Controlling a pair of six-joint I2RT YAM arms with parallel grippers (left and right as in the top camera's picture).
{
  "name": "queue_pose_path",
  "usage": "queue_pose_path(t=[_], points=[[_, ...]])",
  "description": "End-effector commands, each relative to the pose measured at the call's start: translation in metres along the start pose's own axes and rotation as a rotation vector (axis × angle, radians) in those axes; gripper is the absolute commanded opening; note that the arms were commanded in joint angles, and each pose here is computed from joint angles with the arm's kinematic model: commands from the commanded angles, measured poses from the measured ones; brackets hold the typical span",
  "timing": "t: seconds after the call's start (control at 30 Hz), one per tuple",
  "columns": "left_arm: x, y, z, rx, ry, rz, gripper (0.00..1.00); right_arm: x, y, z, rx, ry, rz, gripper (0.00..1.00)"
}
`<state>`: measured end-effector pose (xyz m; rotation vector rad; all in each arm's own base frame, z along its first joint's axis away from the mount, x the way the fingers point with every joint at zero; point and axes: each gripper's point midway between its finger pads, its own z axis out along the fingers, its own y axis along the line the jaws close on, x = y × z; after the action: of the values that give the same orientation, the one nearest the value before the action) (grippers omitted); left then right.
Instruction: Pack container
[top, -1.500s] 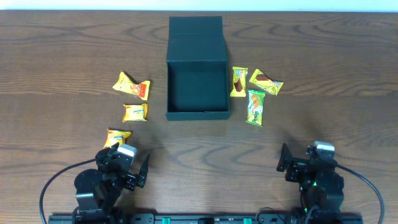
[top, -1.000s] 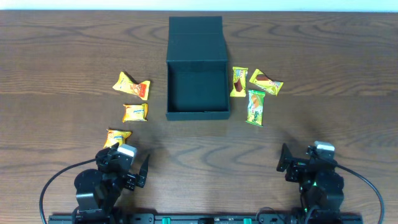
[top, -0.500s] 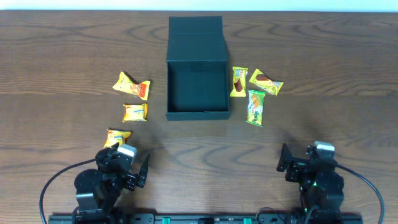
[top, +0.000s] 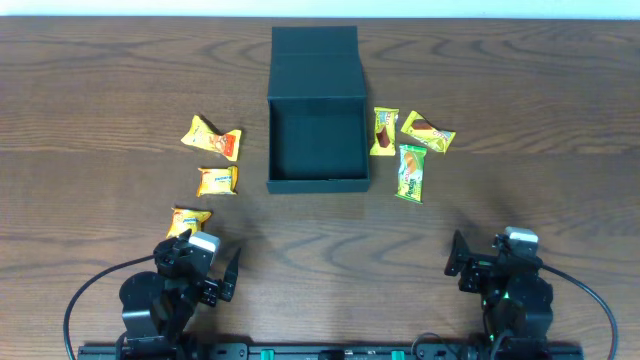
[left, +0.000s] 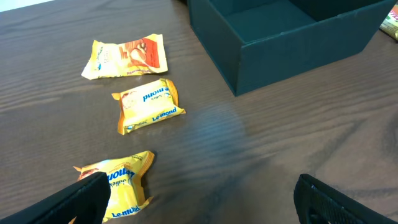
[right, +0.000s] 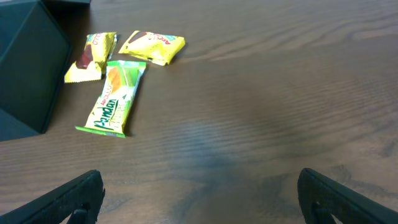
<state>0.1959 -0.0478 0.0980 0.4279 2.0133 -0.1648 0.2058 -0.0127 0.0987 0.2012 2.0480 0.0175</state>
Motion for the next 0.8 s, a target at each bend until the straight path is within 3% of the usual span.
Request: queue_pose_path(t=[0.0, 0.33, 0.4, 0.5, 0.67, 0.77], points=[[0.002, 0.0, 0.002, 0.001, 0.0, -0.002, 0.95, 0.004, -0.003, 0.002, 0.01, 0.008, -0.004, 0.99], [0.002, 0.0, 0.002, 0.001, 0.0, -0.002, 0.95, -0.002, 0.0, 0.002, -0.003, -0.019, 0.001, 0.99], [0.002, 0.0, 0.002, 0.001, 0.0, -0.002, 0.95, -0.021, 0.018, 0.0, -0.113, -0.081, 0.165, 0.99], [0.002, 0.0, 0.002, 0.001, 0.0, -0.002, 0.95, -0.019, 0.065, -0.012, -0.394, 0.045, 0.584, 0.99], [0.002, 0.0, 0.002, 0.001, 0.0, -0.002, 0.95, -0.017, 0.072, -0.015, -0.428, 0.123, 0.838, 0.99], [0.002, 0.0, 0.002, 0.0, 0.001, -0.002, 0.95, -0.016, 0.071, -0.014, -0.42, 0.142, 0.9, 0.99]])
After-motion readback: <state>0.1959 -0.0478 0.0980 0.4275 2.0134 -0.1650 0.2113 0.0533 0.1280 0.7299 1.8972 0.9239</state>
